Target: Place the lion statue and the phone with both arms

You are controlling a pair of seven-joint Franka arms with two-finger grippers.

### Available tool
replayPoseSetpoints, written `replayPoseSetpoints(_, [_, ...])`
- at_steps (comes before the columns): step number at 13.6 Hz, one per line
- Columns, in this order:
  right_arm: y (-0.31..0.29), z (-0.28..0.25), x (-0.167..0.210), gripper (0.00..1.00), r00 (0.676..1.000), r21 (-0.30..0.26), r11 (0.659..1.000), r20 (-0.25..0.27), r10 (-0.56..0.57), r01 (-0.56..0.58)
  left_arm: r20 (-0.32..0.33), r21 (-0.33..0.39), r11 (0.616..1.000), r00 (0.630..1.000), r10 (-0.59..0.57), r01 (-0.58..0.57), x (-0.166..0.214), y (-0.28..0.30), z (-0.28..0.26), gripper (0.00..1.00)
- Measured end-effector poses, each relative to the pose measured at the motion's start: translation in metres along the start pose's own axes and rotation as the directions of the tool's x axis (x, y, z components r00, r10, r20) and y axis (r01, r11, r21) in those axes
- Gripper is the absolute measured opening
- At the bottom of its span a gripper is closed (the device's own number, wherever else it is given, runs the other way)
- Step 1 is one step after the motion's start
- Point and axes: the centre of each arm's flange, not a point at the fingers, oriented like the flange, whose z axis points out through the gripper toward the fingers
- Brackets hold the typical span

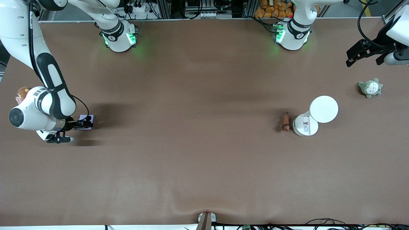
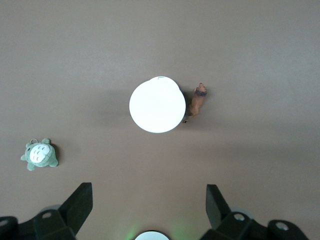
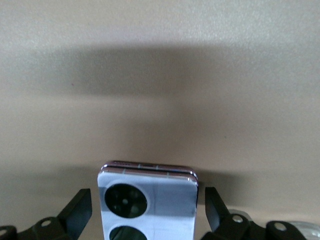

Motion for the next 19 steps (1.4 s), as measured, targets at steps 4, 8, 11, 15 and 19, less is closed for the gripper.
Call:
replayPoseSetpoints(4, [-0.012, -0.035, 0.004, 1.0, 0.992, 0.071, 0.997, 0.125, -0.026, 0.018, -0.002, 0.0, 1.0, 1.0, -0.001, 0.001, 0.0, 0.0, -0.001, 1.0])
replayPoseSetpoints(8, [-0.018, -0.11, 0.028, 1.0, 0.997, 0.058, 0.997, 0.057, -0.054, 0.051, -0.001, -0.001, 1.0, 1.0, -0.003, 0.003, 0.0, -0.001, -0.001, 1.0])
replayPoseSetpoints(11, [-0.022, -0.185, 0.038, 1.0, 0.994, -0.016, 0.995, 0.042, -0.099, 0.1, 0.001, 0.0, 1.0, 1.0, -0.003, 0.003, 0.001, -0.001, 0.001, 1.0])
replayPoseSetpoints(15, [-0.037, -0.276, 0.035, 1.0, 0.992, -0.06, 0.99, 0.008, -0.128, 0.128, 0.005, 0.0, 1.0, 1.0, -0.002, 0.002, 0.002, -0.001, 0.003, 1.0])
replayPoseSetpoints(19, [-0.062, -0.307, 0.036, 1.0, 0.985, -0.154, 0.972, 0.022, -0.174, 0.175, 0.003, 0.0, 1.0, 1.0, -0.001, 0.001, 0.002, 0.0, 0.001, 1.0])
